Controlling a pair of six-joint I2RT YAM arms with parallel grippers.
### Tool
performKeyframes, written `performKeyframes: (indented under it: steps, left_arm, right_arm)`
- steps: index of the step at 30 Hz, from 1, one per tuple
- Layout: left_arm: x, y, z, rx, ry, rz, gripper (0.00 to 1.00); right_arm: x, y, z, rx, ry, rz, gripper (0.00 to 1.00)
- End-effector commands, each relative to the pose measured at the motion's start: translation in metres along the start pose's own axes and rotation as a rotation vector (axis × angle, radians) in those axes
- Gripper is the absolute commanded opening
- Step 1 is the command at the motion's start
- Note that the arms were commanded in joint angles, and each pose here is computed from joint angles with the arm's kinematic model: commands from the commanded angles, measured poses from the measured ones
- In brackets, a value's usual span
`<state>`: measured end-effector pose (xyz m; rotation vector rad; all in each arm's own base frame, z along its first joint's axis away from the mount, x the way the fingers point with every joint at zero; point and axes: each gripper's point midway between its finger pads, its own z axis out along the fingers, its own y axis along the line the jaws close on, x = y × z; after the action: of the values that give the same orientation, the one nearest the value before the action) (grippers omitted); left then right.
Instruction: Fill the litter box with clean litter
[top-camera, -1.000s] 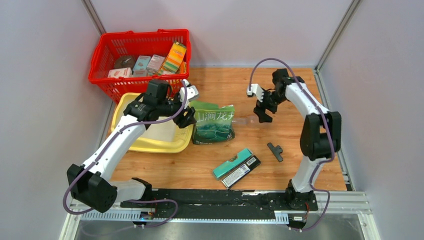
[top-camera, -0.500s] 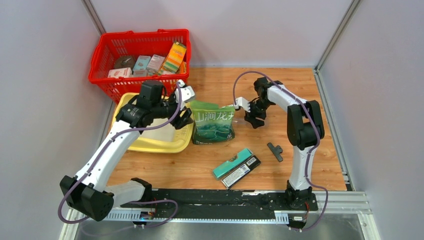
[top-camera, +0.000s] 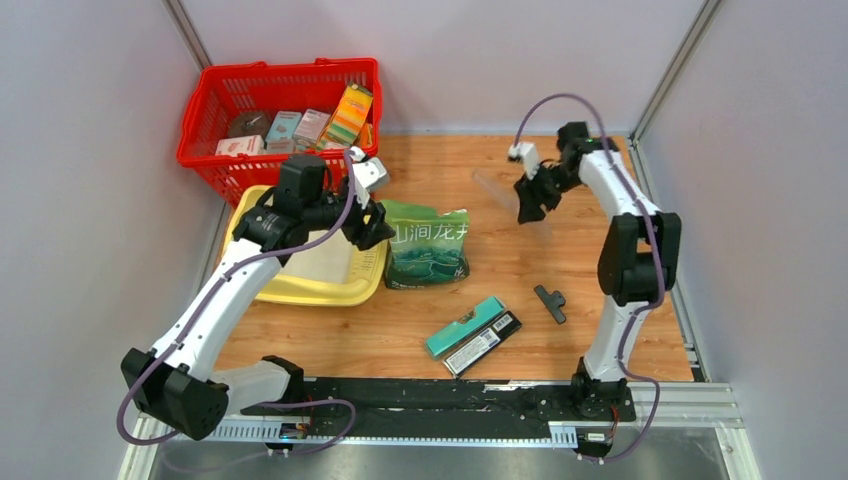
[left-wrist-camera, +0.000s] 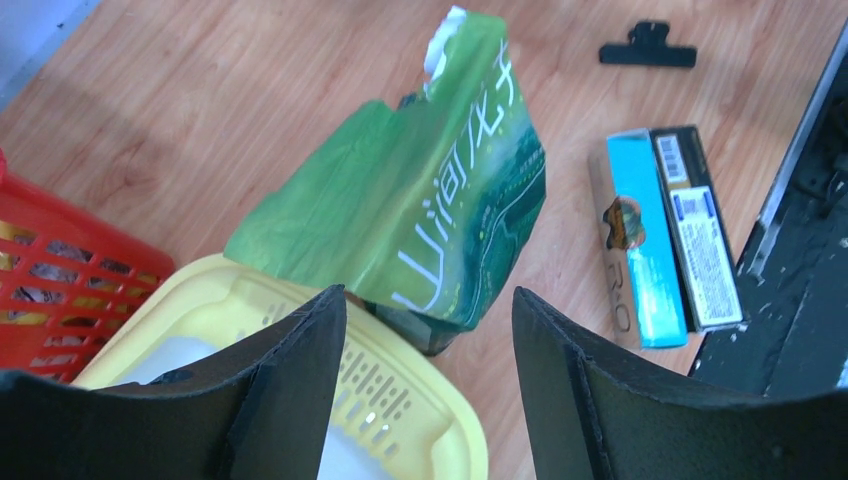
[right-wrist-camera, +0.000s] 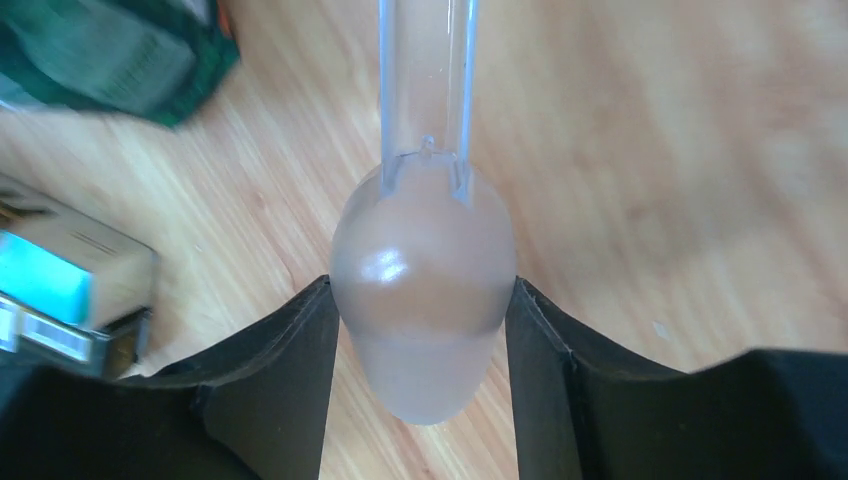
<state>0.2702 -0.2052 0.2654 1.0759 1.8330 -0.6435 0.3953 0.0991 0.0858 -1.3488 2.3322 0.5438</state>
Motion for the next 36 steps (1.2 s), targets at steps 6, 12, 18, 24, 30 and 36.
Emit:
performKeyframes:
  steps: [6,12,18,24,30,36]
  left_arm:
    - [-0.098,-0.005,0.010,0.038,-0.284,-0.069,0.66]
    - [-0.145,-0.004,0.017,0.005,-0.426,-0.032,0.65]
    - [-0.166,-0.023,-0.001,0.077,-0.524,-0.021,0.69]
    - [-0.164,-0.006,0.003,-0.009,-0.529,-0.103,0.73]
    - [-0.157,-0.017,0.005,0.054,-0.524,-0.042,0.74]
    - [-0.132,-0.041,-0.012,0.102,-0.514,0.173,0.75]
  right_arm:
    - [-0.163,0.126,-0.173,-0.352,-0.644,0.161,0.22]
    - [-0.192,0.177,-0.172,-0.512,-0.645,0.089,0.23]
    - [-0.191,0.184,-0.158,-0.541,-0.602,0.117,0.23]
    - [-0.193,0.195,-0.145,-0.456,-0.562,-0.002,0.23]
    - [-0.211,0.197,-0.153,-0.483,-0.601,0.052,0.22]
    - [-0.228,0.213,-0.185,-0.597,-0.657,0.070,0.23]
